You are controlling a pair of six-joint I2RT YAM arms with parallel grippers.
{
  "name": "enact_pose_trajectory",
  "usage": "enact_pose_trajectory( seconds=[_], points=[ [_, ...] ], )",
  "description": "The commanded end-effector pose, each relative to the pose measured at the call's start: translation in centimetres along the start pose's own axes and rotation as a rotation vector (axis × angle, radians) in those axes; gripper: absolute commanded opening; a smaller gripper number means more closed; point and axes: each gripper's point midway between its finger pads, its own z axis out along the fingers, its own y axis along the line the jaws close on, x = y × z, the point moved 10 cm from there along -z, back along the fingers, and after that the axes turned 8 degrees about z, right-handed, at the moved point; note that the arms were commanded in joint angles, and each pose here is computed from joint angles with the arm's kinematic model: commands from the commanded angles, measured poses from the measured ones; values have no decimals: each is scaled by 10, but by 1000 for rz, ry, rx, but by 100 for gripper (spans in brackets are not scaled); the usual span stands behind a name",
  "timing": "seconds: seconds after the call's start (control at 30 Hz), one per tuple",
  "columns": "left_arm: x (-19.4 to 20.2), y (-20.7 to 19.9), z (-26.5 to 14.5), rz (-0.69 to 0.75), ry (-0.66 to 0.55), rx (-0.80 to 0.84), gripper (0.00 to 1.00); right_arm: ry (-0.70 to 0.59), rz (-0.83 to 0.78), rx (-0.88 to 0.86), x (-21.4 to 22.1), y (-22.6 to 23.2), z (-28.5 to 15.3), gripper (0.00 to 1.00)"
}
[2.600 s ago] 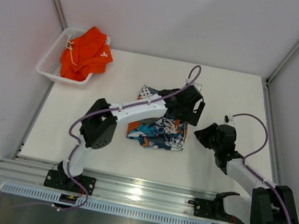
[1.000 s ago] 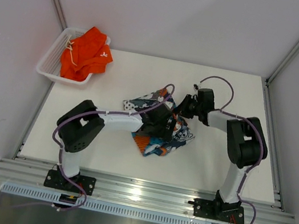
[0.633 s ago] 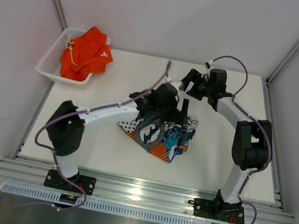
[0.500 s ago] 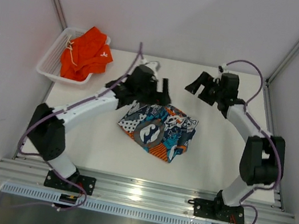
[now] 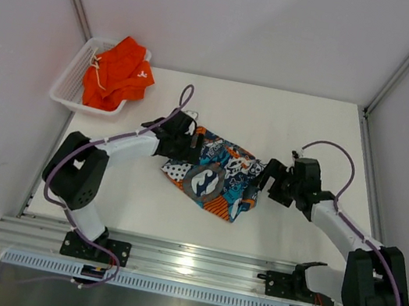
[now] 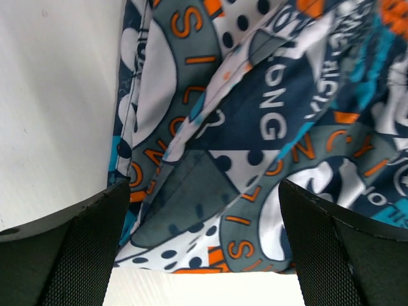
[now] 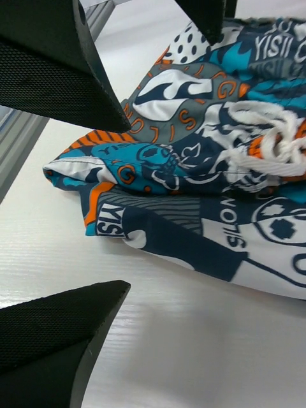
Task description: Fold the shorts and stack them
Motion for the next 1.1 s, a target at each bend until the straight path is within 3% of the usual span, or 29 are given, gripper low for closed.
enact_pose_trajectory(
  seconds=[0.0,0.13,0.53,0.6,0.63,0.67,0.87,0.97,1.07],
  points=[
    [-7,5,6,32,-69,7,99,-29,3,-18,5,3,1,100],
    [-1,18,13,32,-44,-81,99,-7,9,-31,16,-2,11,99],
    [3,45,23,-99,-46,-21,99,49,-123,69,29,29,58,100],
    [5,45,28,-110,-38,20,97,51,-145,104,30,32,64,95],
    [3,45,30,-110,-47,33,95,40,-172,120,32,34,66,91],
    [3,44,32,-110,-44,42,90,43,-183,147,33,33,67,77],
    [10,36,46,-136,-23,139,64,-24,-256,279,18,35,70,26],
    [13,24,51,-147,-34,150,53,-65,-248,315,1,34,70,10],
    [8,5,53,-142,-68,148,42,-96,-211,343,-22,27,73,0]
  ],
)
